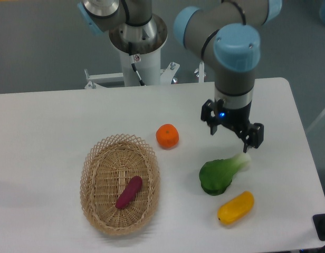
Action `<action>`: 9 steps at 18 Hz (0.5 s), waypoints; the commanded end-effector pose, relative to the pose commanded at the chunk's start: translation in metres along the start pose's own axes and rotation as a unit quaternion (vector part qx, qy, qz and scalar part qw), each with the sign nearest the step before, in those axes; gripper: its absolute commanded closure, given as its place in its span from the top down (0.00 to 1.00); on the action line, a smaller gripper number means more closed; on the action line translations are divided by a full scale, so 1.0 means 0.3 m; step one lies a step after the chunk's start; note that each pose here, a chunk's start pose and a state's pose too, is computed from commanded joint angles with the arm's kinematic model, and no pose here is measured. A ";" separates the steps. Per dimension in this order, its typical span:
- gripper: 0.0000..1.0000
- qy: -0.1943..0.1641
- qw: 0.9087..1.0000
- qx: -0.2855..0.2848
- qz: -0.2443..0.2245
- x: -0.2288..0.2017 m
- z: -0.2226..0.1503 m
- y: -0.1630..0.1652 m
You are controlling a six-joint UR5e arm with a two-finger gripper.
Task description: Place the sweet potato in the basket
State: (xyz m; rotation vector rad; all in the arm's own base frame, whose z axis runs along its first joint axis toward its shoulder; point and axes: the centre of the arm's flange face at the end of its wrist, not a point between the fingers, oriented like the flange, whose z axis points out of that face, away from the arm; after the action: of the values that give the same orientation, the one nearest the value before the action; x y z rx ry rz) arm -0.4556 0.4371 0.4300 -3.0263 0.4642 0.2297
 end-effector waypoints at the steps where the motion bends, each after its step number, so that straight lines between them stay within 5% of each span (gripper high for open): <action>1: 1.00 0.000 1.000 0.000 -0.002 -0.004 0.000 0.008; 9: 1.00 -0.002 1.000 0.015 -0.009 -0.005 -0.008 -0.001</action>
State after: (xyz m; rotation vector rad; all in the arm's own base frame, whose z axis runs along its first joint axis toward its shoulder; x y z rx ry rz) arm -0.4565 0.4377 0.4327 -2.9989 0.4357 0.2246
